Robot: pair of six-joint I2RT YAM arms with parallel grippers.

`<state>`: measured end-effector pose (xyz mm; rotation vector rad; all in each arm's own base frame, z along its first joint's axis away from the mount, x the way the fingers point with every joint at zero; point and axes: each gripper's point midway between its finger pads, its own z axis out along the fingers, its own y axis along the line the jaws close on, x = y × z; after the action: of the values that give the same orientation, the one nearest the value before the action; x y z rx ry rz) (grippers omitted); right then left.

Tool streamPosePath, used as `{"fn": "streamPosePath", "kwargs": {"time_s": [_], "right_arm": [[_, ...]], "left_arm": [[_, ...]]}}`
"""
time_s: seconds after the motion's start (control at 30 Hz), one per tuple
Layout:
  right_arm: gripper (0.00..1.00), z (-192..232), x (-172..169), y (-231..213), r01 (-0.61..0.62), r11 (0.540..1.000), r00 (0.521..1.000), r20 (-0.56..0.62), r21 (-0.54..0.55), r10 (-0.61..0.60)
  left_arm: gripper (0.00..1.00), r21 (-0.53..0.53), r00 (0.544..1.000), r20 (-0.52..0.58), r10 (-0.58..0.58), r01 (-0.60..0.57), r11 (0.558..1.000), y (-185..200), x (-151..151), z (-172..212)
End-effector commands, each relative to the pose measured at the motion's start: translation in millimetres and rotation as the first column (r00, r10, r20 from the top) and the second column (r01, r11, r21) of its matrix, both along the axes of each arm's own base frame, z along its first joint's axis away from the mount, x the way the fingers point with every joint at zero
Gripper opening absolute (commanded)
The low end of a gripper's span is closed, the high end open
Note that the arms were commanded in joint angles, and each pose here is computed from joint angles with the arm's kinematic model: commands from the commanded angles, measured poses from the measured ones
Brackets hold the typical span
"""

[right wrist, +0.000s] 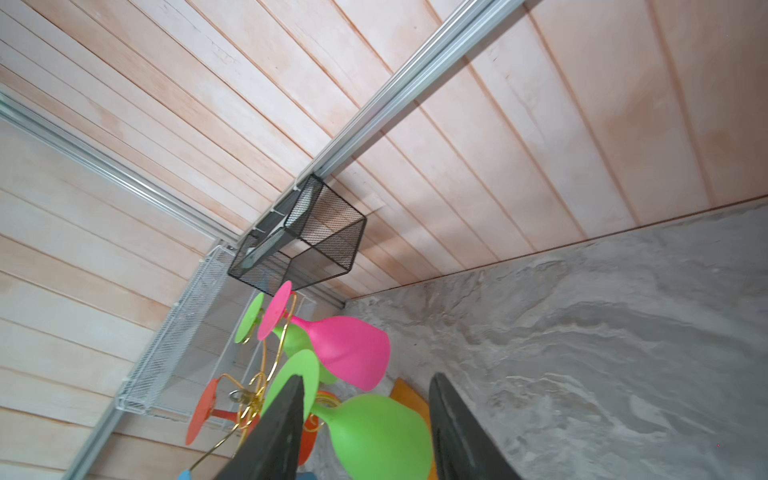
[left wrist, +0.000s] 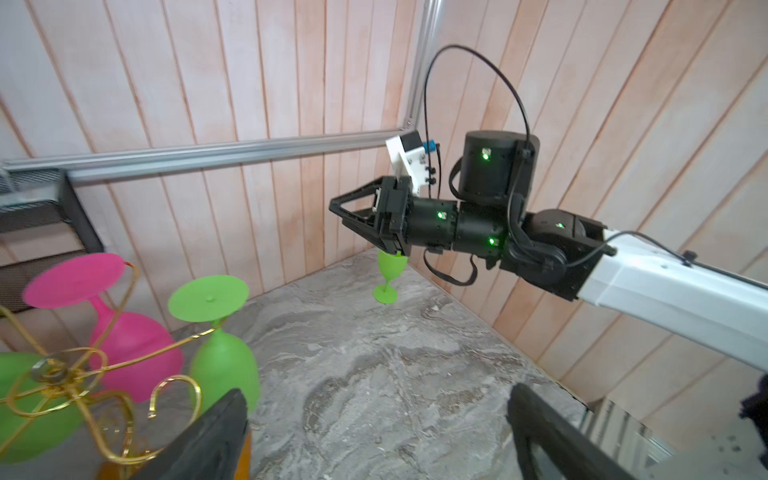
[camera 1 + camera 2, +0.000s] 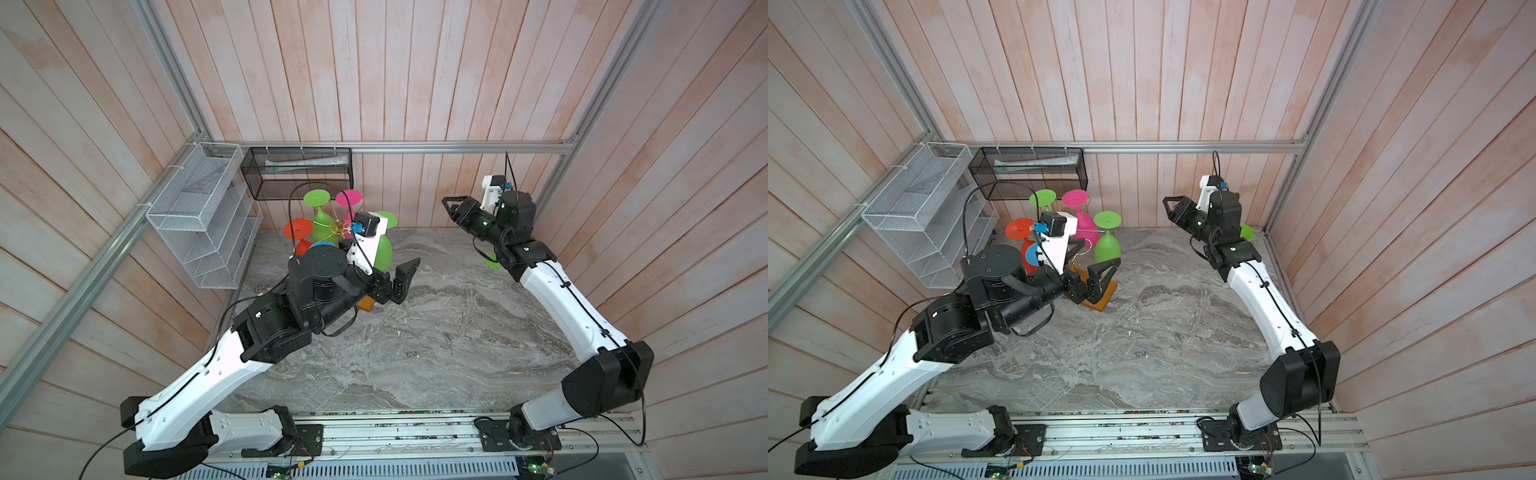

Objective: Take the wine glass off the wine glass rack
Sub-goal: 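Set the green glass upright by the far wall while the left arm moves, then reach the right gripper to the foot of another green glass on the rack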

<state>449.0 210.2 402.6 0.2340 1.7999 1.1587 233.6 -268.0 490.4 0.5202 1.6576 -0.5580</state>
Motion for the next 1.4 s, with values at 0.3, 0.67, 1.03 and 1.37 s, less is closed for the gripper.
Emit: {"fn": "streamPosePath", "kwargs": {"time_s": [0.3, 0.67, 1.03, 1.37], "right_arm": [[0.44, 3, 12, 92, -0.198, 0.95, 0.972, -0.077, 0.243, 0.223], [0.38, -27, 33, 119, -0.225, 0.932, 0.949, -0.152, 0.285, 0.276], [0.33, -42, 26, 135, -0.277, 0.92, 0.924, -0.186, 0.278, 0.335], [0.28, -39, 17, 137, -0.298, 0.913, 0.917, -0.184, 0.277, 0.355]], "left_arm": [[0.99, 0.183, 0.927, 0.071, 0.369, -0.375, 0.909, 109, 47, -19], [0.99, 0.201, 0.908, 0.031, 0.419, -0.416, 0.887, 129, 58, -38], [0.99, 0.198, 0.907, 0.019, 0.42, -0.415, 0.888, 135, 63, -42], [0.99, 0.185, 0.907, 0.019, 0.42, -0.416, 0.89, 137, 65, -39]]}}
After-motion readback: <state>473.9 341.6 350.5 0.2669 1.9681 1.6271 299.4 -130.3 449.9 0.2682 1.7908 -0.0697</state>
